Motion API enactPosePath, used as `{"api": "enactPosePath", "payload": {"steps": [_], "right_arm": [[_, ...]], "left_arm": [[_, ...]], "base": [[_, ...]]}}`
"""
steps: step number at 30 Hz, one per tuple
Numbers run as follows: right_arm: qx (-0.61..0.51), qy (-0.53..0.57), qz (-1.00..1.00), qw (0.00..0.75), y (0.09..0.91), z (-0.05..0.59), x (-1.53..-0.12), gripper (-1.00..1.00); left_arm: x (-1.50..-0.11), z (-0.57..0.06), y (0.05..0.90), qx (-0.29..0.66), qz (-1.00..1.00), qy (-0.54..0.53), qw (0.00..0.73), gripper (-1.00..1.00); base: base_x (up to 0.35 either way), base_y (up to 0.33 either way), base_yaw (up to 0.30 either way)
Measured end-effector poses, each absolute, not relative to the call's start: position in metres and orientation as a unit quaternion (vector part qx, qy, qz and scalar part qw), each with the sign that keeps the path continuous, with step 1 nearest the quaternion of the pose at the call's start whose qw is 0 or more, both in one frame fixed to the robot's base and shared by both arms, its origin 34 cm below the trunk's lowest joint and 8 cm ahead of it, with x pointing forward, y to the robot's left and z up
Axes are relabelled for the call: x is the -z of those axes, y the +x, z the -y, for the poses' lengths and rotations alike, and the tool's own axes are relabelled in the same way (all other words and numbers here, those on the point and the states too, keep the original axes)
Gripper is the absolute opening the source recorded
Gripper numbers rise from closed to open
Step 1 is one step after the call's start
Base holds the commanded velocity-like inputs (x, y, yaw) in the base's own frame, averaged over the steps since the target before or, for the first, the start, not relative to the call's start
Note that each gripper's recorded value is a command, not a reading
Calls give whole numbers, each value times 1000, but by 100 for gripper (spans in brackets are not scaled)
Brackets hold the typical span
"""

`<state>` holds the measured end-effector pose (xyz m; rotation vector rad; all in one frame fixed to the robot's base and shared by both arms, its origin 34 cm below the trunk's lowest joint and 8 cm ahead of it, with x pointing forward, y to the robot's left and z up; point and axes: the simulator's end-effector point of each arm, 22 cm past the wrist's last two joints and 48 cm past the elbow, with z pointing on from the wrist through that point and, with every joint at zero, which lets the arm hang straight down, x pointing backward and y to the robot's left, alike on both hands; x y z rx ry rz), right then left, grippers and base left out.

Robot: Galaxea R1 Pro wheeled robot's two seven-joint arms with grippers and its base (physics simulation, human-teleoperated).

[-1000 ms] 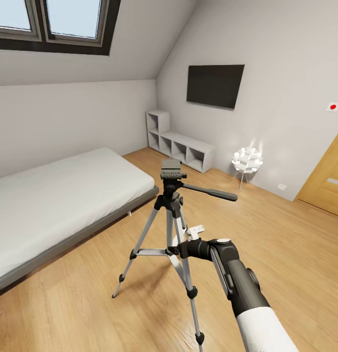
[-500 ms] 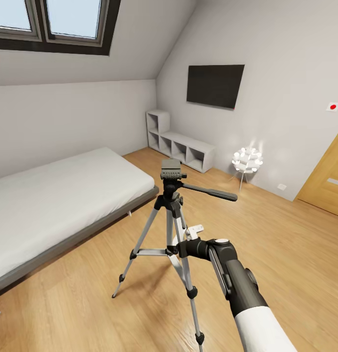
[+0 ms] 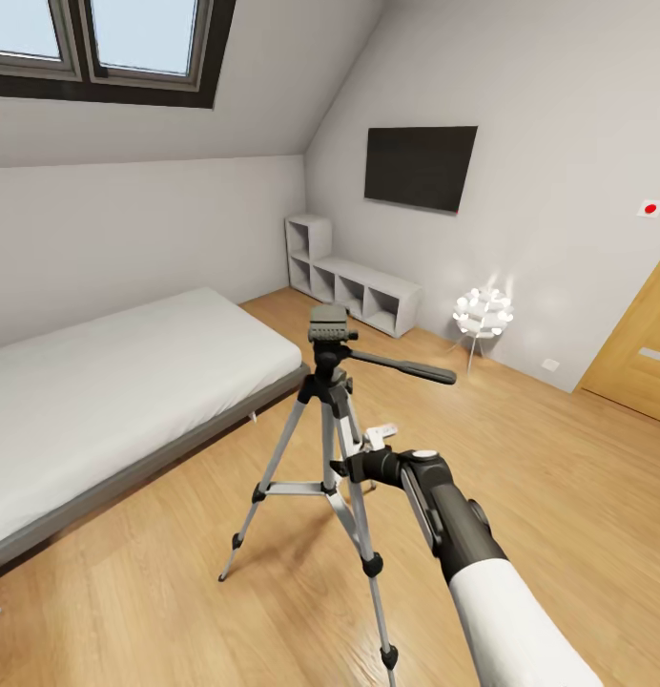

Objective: Attach the digital camera to the camera tripod in the bedroom.

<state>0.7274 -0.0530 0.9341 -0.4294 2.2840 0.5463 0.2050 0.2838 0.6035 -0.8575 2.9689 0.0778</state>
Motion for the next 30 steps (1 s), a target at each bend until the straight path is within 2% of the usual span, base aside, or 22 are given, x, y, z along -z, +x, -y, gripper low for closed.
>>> {"api": "enactPosePath", "payload": {"steps": [6, 7, 25, 30], "right_arm": [[-211, -168, -890, 368, 729, 53, -934, 100], [-212, -167, -890, 367, 729, 53, -934, -100], [-213, -169, -888, 372, 730, 54, -935, -100], [-213, -167, -888, 372, 730, 54, -935, -100]], "left_arm": [[-604, -284, 205, -25, -960, -277, 25, -100], [-604, -284, 205, -25, -960, -277, 25, -100], [-603, -283, 205, -25, -959, -282, 25, -100], [-603, -266, 206, -14, -956, -292, 22, -100]], "base": [[0, 0, 0], [0, 0, 0], [0, 0, 0], [0, 0, 0]]}}
